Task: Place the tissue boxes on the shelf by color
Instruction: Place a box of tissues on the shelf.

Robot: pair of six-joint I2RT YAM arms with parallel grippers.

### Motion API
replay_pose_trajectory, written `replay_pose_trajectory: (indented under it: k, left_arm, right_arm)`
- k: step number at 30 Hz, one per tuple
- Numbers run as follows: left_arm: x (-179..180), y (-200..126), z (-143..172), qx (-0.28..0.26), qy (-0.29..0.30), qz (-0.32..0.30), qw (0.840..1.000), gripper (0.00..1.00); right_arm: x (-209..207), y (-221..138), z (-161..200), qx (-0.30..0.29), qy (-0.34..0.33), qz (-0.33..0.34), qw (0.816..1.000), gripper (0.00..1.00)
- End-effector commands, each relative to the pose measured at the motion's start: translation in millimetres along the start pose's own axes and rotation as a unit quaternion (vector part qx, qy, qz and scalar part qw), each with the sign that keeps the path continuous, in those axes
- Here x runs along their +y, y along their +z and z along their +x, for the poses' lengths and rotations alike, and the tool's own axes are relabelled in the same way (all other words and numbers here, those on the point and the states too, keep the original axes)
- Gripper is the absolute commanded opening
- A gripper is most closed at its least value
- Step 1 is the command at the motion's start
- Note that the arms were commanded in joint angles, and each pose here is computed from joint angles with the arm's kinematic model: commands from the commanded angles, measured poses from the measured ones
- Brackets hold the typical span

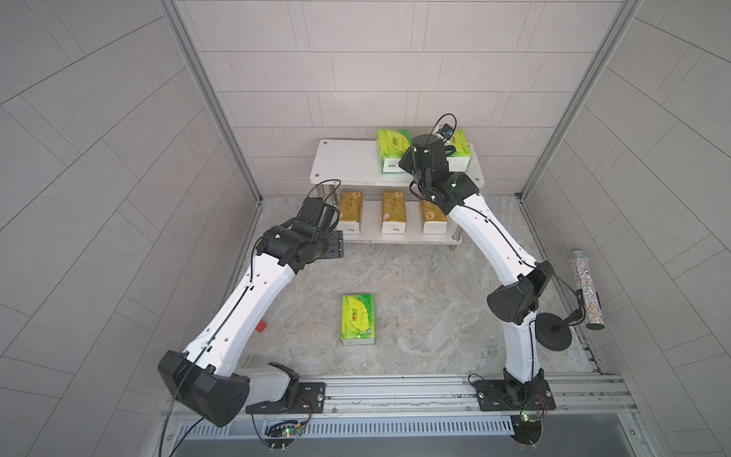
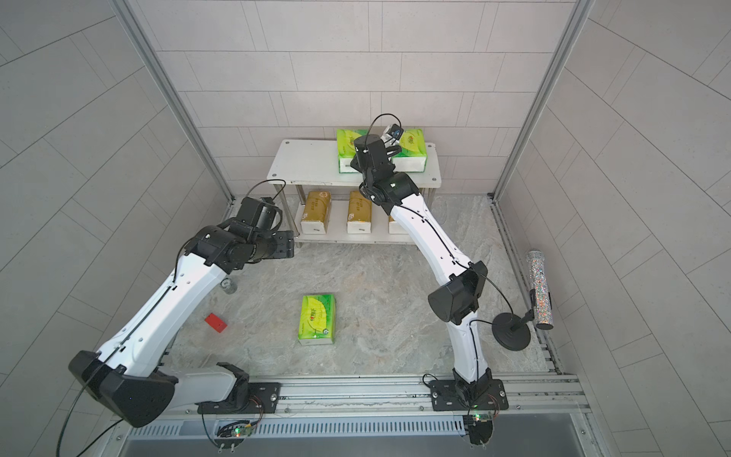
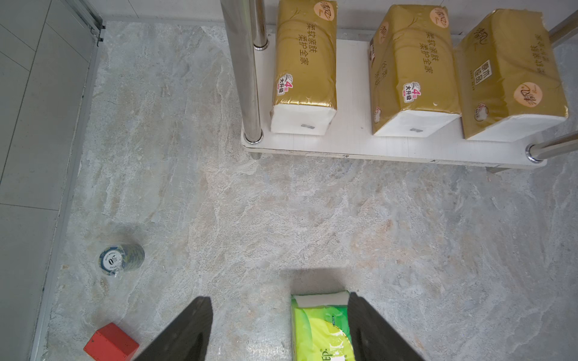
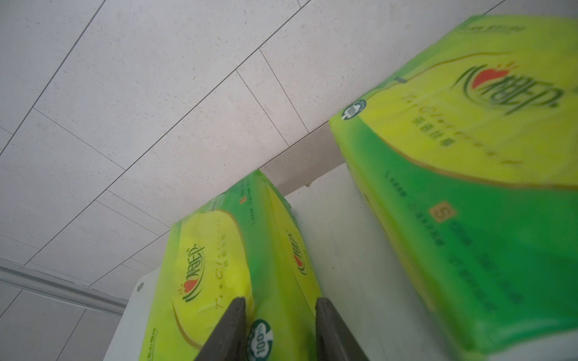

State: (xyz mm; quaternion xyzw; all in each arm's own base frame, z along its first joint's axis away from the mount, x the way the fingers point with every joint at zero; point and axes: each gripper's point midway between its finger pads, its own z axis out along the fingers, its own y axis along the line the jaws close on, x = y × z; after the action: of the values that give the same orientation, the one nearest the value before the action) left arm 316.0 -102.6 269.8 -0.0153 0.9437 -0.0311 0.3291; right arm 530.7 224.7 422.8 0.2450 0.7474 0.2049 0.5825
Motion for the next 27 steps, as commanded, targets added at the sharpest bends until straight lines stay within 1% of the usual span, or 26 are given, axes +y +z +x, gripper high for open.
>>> replay_pose_trajectory:
  k: [1,5,7,9,19,23,27]
  left_arm:
    - [-1,-6,-6,-0.012,-0.002,0.001,1.0,0.76]
    - [-2,-5,-7,-0.012,-0.004,0.003,1.0,0.76]
    - [-1,-6,-7,-0.013,-0.003,0.002,1.0,0.76]
    - [0,-7,-7,-0.015,-0.003,0.001,1.0,0.76]
    - [2,-9,-3,-0.015,-0.004,-0.001,1.0,0.76]
    - [2,-9,-3,-0.016,-0.004,0.001,1.0,0.76]
    - [3,-9,-2,-0.015,-0.005,0.0,1.0,0.76]
  right_arm:
    - [-2,-9,8,0.021,-0.021,0.002,1.0,0.47]
    - [2,-13,8,0.026,-0.026,-0.006,0.999,0.57]
    - [2,-13,8,0.027,-0.029,-0.008,0.999,0.59]
    - [2,-12,11,0.035,-0.028,-0.011,0.999,0.59]
    - [-20,-6,18,0.051,-0.006,0.012,0.999,0.38]
    - [-25,-5,17,0.047,0.008,0.016,0.999,0.36]
    - [-25,-7,9,0.032,0.014,0.021,0.999,0.35]
